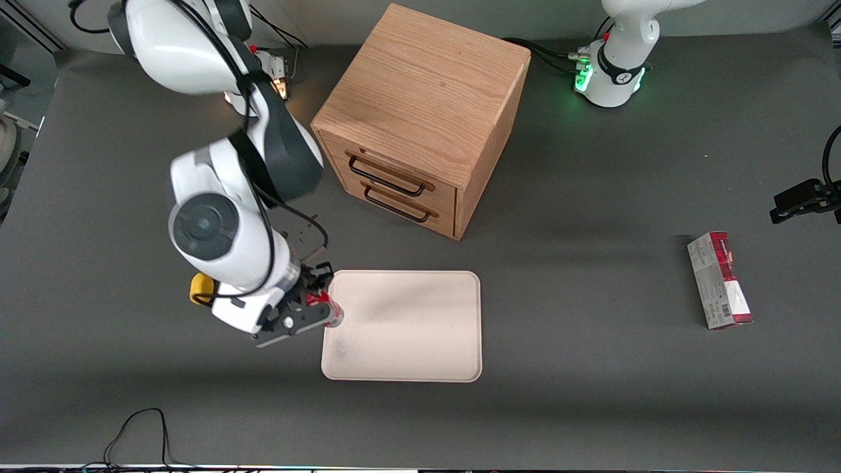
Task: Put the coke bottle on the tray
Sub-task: 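Lift the bottle and carry it over the cream tray, then lower the bottle upright onto the tray corner and open the gripper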
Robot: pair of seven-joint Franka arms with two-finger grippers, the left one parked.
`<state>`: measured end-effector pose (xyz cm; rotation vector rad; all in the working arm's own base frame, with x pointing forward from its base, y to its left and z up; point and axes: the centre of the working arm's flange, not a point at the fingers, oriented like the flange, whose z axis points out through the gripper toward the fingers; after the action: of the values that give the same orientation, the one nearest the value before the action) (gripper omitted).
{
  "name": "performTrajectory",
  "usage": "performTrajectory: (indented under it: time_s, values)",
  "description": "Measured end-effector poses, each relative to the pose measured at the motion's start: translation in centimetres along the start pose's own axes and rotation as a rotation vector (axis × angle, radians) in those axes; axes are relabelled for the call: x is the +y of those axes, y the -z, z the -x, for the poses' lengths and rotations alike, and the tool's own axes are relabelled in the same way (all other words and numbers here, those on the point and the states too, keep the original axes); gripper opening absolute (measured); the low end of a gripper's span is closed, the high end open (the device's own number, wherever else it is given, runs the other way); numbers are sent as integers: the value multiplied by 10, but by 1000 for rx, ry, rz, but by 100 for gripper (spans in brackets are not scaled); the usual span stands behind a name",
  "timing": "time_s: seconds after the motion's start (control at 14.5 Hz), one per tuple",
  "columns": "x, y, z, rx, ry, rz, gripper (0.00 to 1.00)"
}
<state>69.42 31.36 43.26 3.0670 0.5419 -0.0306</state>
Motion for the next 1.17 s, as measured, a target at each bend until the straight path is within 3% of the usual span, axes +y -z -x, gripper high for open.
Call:
performTrajectory:
  time_s: [0.34, 0.62, 0.96, 1.03, 1.17]
  values:
    - [-2, -70, -20, 4, 1, 12, 31]
    - [-2, -93, -28, 27, 1, 15, 31]
    - [-1, -105, -30, 30, -1, 17, 31]
    - [-1, -104, -30, 31, -1, 17, 36]
    - [-1, -102, -31, 35, -1, 16, 55]
